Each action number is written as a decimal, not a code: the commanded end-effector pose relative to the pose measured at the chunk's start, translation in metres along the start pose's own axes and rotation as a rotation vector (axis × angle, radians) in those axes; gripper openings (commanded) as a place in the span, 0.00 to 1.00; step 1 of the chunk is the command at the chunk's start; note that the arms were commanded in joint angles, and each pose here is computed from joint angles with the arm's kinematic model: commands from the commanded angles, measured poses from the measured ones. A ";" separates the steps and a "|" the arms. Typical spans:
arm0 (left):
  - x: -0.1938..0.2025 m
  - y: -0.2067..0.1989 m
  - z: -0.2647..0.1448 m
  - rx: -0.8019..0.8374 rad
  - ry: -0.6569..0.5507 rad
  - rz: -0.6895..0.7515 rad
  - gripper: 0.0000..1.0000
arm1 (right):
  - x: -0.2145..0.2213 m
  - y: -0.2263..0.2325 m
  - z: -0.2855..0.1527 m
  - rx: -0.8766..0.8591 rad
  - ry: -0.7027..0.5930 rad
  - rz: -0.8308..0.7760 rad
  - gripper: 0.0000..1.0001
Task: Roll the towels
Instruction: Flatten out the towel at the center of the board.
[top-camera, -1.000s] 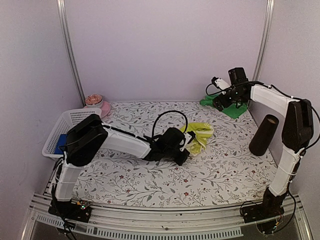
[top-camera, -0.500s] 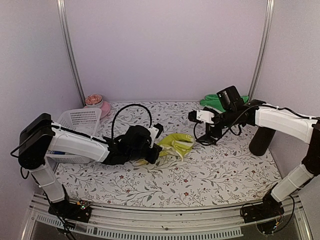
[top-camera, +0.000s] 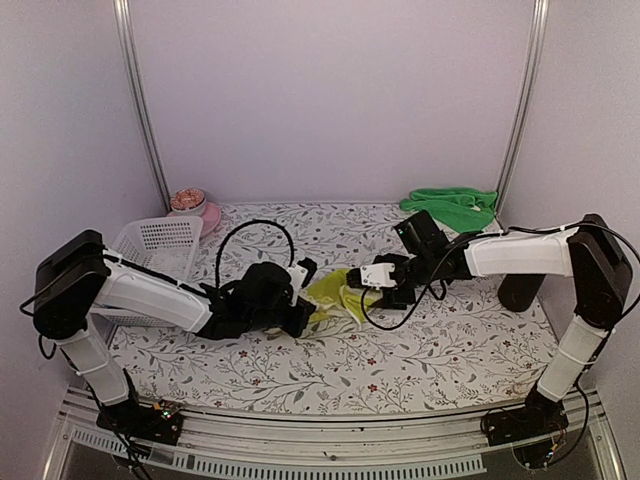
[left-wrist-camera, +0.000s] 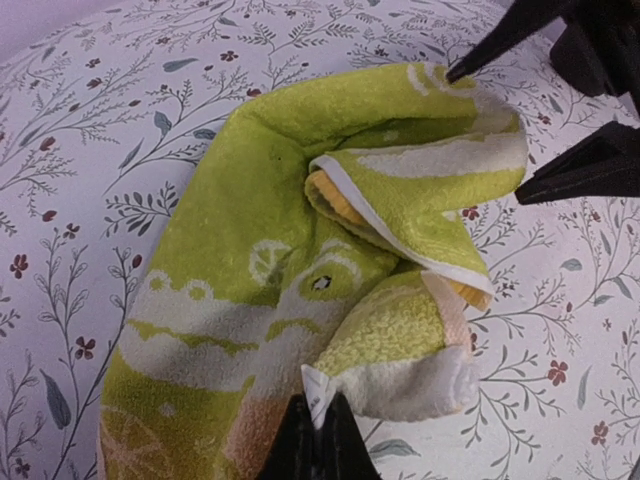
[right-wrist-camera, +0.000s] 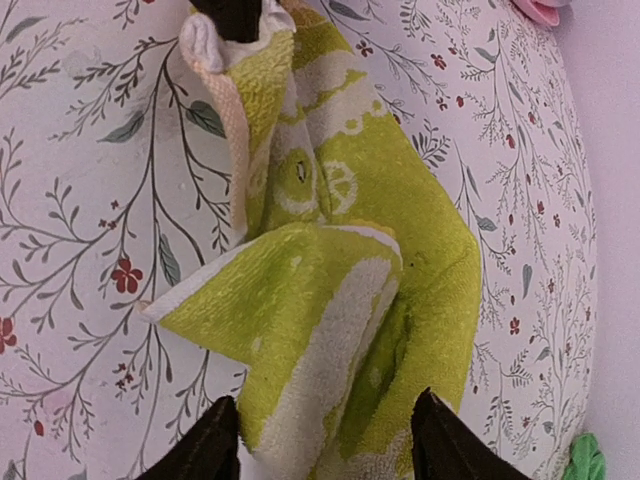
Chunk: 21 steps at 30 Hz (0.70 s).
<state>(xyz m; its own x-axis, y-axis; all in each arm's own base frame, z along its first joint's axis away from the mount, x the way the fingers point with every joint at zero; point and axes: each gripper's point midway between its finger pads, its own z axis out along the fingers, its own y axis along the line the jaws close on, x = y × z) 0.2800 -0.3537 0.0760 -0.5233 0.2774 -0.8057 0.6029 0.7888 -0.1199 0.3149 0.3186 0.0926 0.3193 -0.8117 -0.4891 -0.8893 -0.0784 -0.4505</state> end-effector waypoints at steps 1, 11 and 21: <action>-0.015 0.008 -0.009 0.006 -0.061 -0.041 0.00 | -0.010 -0.001 0.008 0.019 -0.014 -0.032 0.36; -0.051 0.030 -0.050 -0.033 -0.173 -0.029 0.00 | -0.013 -0.056 -0.019 0.155 -0.018 0.097 0.02; -0.035 0.052 -0.077 -0.066 -0.175 -0.040 0.00 | 0.053 -0.130 -0.070 0.410 0.086 0.305 0.02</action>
<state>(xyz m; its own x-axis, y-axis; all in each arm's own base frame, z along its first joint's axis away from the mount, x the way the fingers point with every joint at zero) 0.2868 -0.2915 0.1586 -0.4083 0.1100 -0.9062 0.5481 0.8234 -0.1469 0.3964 0.2723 0.1500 0.1008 -0.8145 -0.5713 -0.8170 0.2600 -0.5148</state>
